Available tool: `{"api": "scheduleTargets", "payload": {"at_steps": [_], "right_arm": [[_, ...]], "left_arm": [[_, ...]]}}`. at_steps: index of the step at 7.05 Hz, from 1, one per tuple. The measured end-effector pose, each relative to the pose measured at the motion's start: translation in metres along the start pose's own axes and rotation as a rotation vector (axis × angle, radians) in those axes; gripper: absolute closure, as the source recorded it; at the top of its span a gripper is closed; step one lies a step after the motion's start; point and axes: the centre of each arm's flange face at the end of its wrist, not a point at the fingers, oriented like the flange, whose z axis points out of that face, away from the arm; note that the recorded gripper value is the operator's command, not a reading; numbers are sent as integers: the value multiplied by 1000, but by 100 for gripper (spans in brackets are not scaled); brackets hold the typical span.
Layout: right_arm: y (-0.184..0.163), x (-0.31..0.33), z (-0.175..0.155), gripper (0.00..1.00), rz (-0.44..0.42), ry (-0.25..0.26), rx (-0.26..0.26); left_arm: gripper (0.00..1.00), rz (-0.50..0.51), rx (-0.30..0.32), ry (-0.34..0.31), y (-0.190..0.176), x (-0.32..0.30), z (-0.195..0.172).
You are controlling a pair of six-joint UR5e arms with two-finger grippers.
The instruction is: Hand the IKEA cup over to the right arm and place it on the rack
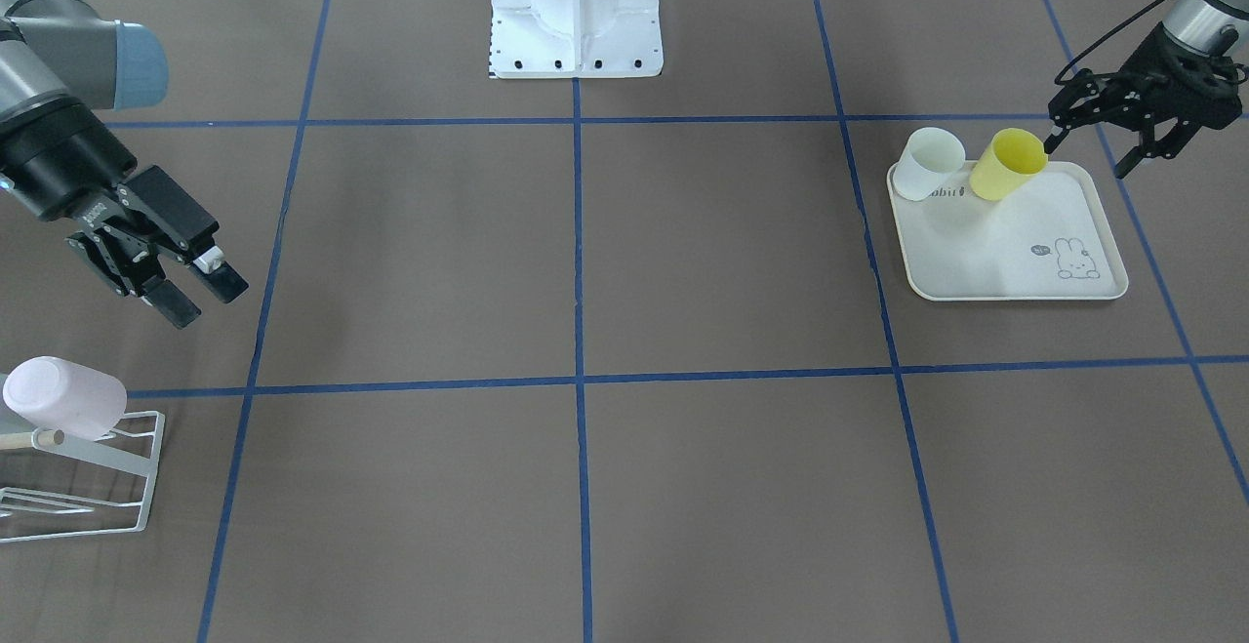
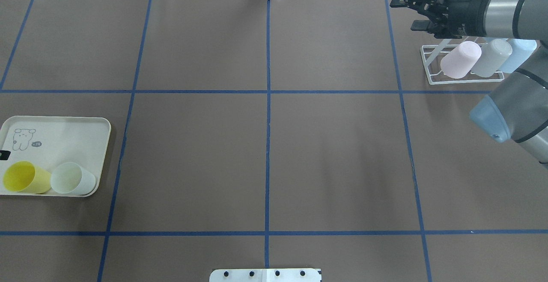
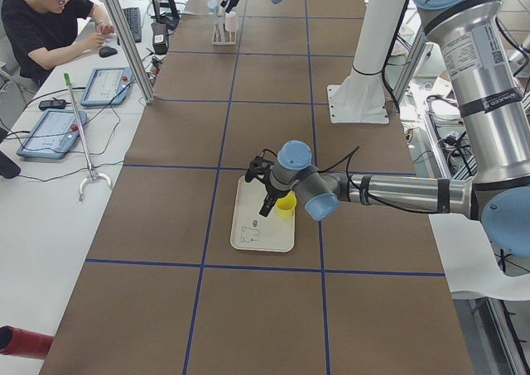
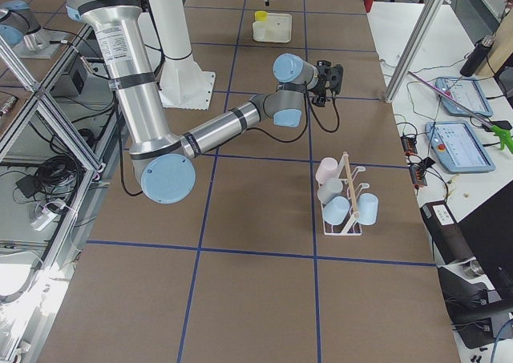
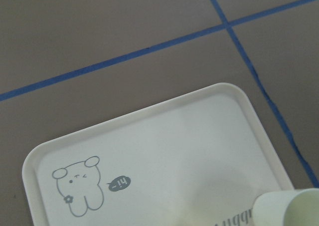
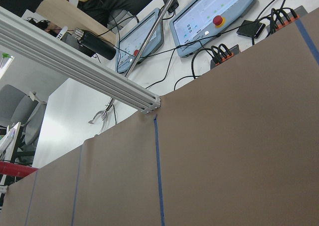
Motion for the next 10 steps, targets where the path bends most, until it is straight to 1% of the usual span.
{"api": "scheduleTargets", "payload": {"at_steps": [2,5,7,8,10], "right_arm": [[5,-1,3,0,1,-2,-4],[6,5,2,0,5,7,-7],[7,8,2,0,7,10,-7],[7,9,1,0,7,11,-7],[7,9,2,0,6,11,-7]], "left_arm": [[0,-16,-36,-9,11,-12,13],[0,9,-79,15,17,0,29],[71,34,-103,33,20,12,38],[100,40,-108,36,21,15,40],[100,45,-106,37,20,17,40]]}}
